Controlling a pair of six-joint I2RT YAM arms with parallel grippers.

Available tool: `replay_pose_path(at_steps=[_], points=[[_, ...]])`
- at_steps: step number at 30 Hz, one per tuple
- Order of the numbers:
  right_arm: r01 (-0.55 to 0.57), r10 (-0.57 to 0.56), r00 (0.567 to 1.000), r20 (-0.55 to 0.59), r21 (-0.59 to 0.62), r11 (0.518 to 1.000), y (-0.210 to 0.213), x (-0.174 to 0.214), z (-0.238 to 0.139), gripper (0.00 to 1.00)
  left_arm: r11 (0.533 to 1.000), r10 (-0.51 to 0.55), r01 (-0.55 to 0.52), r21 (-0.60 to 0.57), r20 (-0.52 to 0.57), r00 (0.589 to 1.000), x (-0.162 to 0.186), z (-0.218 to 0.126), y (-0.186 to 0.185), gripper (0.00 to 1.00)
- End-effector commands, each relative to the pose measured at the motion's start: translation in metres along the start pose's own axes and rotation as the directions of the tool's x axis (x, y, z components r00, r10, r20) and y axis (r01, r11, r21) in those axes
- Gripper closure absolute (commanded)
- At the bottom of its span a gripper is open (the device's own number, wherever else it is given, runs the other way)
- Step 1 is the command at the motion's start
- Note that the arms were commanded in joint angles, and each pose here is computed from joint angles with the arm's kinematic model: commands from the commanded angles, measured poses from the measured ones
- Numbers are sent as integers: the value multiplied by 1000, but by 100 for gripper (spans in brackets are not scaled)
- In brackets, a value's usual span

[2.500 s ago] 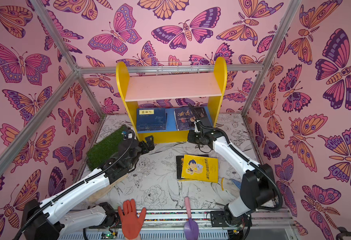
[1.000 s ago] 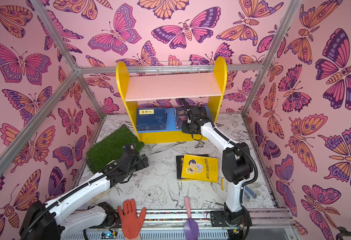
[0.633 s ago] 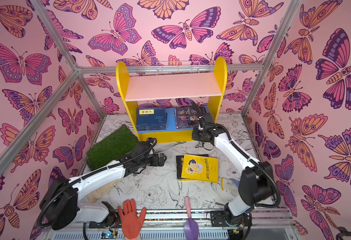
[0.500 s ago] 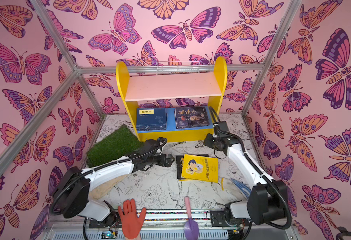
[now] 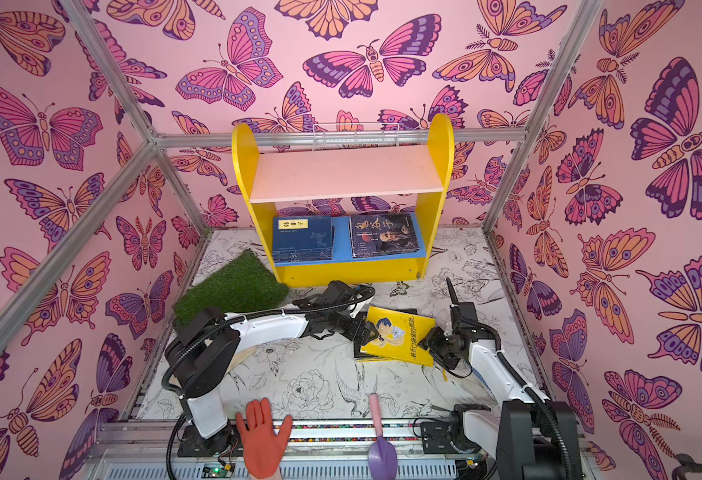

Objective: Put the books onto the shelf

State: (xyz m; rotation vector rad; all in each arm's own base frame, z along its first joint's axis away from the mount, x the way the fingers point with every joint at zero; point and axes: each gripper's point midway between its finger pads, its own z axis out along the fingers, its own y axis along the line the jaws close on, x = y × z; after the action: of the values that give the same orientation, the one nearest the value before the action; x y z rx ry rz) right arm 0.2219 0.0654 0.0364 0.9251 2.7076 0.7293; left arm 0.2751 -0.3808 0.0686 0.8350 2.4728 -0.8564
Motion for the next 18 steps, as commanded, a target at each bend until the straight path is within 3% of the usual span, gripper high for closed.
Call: replay_pose_path(at_steps=[1,8,15,18], points=[[-61,57,992,-109,-35,998,-9,26,14,48,999,20,-20,30,-20,1000,2,9,-3,14],[-6,-4,997,-78,-134,991,19,18,-6,53,999,6,-3,38,-73,997,17,25,3,34],[66,-78,997,-23,-317,946,73,8,-44,59,1000,3,-1,18,-69,998,19,22,7,36],[99,-101,995,10,-326,940,81,4,-57,59,1000,3,-1,22,-61,998,19,20,6,36]])
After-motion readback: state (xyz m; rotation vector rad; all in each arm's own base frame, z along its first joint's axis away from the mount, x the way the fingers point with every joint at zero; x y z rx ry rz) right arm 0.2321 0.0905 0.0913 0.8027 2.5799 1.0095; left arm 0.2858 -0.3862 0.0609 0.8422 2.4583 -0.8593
